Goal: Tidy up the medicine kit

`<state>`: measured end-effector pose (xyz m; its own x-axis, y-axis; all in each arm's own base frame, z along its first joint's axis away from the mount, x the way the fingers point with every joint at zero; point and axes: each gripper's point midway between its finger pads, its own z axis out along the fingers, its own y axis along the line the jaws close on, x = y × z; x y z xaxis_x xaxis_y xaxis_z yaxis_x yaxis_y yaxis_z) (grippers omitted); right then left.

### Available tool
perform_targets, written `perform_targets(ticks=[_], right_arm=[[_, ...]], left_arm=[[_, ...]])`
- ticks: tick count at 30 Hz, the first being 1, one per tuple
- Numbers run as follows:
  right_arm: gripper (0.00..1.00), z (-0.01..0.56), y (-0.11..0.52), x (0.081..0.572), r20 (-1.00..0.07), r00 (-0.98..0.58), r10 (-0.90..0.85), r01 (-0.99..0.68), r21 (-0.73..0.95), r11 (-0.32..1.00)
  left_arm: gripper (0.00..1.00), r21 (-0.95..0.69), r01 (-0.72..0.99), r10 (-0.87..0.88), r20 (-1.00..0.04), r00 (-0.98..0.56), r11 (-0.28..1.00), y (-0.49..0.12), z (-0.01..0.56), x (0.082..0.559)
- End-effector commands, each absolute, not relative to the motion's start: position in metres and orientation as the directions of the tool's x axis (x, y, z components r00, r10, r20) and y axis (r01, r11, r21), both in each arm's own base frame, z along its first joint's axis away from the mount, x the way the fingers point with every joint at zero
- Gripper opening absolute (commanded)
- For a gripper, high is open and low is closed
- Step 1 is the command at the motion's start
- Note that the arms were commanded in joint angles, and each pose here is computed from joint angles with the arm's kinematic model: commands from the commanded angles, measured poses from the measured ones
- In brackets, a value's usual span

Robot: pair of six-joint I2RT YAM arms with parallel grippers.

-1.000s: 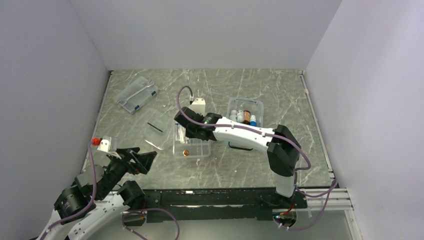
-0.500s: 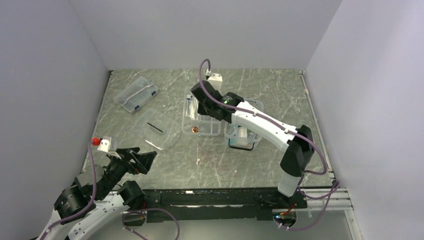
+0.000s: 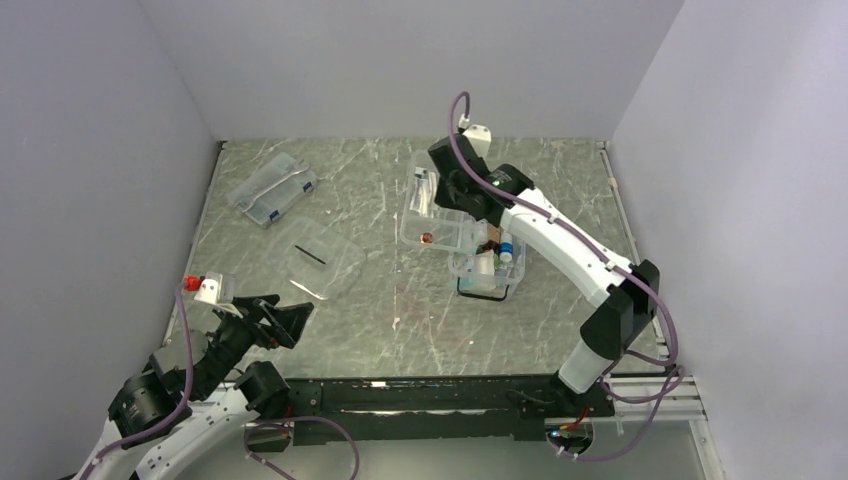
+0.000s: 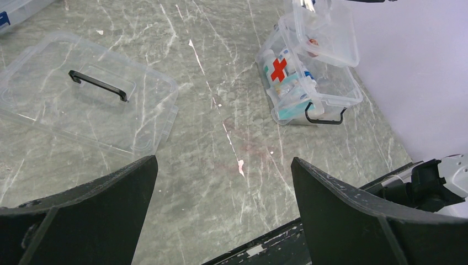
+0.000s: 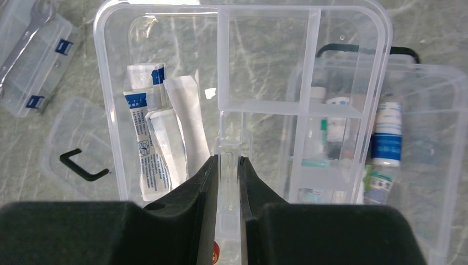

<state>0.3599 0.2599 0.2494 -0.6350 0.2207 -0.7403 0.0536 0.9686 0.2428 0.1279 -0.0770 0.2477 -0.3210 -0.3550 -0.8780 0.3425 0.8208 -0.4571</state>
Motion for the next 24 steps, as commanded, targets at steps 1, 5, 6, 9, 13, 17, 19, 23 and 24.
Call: perform_targets(ticks=[1,5,6,9,13,17,19,23,24], right_arm=[[0.0,0.266,0.233,0.357,-0.751,-0.622,0.222,0.05,0.245,0.968],[0.0,0.26,0.213,0.358,-0.738,-0.637,0.222,0.056,0.243,0.968],[0.0,0.257,0.21,0.357,-0.734,-0.644,0.217,0.055,0.239,0.969],[0.0,0.249,0.199,0.357,-0.722,-0.661,0.203,0.058,0.221,0.974],[0.0,0.237,0.186,0.358,-0.707,-0.68,0.194,0.067,0.203,0.977],[0.0,0.226,0.18,0.357,-0.691,-0.699,0.183,0.063,0.196,0.979],[0.0,0.222,0.176,0.356,-0.688,-0.703,0.179,0.065,0.189,0.98],[0.0,0.215,0.169,0.355,-0.677,-0.715,0.173,0.069,0.178,0.982],[0.0,0.213,0.169,0.354,-0.674,-0.719,0.171,0.068,0.177,0.982]], left_arm=[[0.99,-0.466,0.341,-0.374,-0.877,-0.304,0.816,-0.076,0.253,0.13],[0.99,-0.467,0.34,-0.375,-0.876,-0.303,0.816,-0.076,0.253,0.13],[0.99,-0.466,0.34,-0.374,-0.877,-0.303,0.817,-0.076,0.253,0.13],[0.99,-0.466,0.341,-0.374,-0.877,-0.303,0.816,-0.076,0.253,0.13],[0.99,-0.466,0.337,-0.373,-0.876,-0.305,0.818,-0.077,0.252,0.13],[0.99,-0.464,0.336,-0.372,-0.877,-0.306,0.819,-0.076,0.252,0.131],[0.99,-0.465,0.335,-0.371,-0.876,-0.307,0.82,-0.077,0.252,0.131],[0.99,-0.463,0.334,-0.37,-0.877,-0.307,0.821,-0.077,0.252,0.131],[0.99,-0.463,0.334,-0.369,-0.877,-0.307,0.821,-0.077,0.251,0.131]])
